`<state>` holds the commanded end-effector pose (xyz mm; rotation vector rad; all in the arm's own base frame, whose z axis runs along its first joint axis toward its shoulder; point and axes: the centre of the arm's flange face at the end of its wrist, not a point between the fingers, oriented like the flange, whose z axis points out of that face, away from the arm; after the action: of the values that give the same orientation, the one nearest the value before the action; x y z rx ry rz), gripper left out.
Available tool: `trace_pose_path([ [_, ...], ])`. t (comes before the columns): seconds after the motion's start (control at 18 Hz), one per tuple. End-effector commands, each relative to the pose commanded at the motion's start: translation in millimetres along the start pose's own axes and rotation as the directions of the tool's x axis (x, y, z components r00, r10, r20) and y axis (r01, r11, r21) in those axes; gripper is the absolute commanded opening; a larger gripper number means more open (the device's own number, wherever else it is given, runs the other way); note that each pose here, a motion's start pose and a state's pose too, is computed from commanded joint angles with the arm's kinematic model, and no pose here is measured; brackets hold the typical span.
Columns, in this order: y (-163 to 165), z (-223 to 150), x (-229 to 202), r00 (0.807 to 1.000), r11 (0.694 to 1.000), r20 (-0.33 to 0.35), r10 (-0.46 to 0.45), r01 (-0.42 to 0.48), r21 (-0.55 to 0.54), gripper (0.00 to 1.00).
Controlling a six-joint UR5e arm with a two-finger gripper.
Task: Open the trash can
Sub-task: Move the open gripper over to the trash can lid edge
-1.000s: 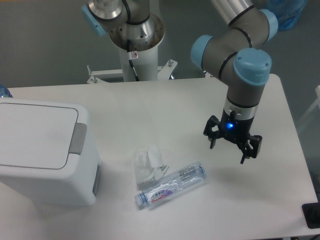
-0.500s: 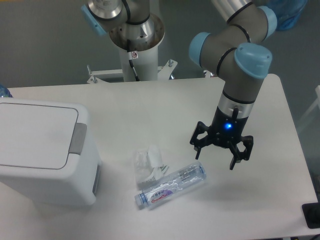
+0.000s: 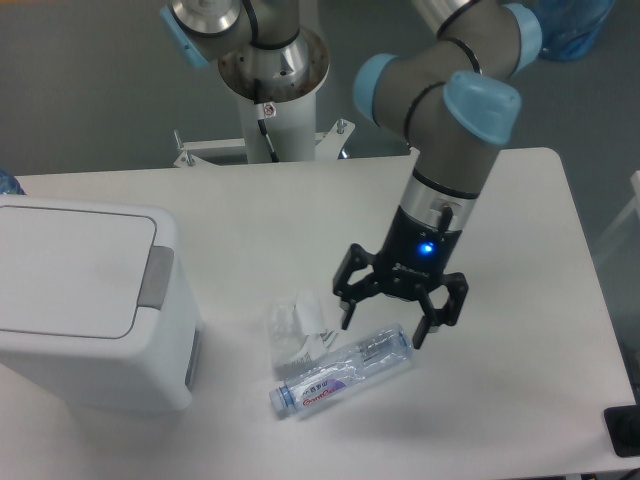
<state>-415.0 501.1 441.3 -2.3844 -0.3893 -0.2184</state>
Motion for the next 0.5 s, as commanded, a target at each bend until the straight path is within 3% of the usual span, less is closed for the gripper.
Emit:
trace_pose_path([
  [0.5, -22.5, -4.5, 87.6, 0.996, 0.999, -0.085, -0.014, 0.016, 0.03, 1.0],
])
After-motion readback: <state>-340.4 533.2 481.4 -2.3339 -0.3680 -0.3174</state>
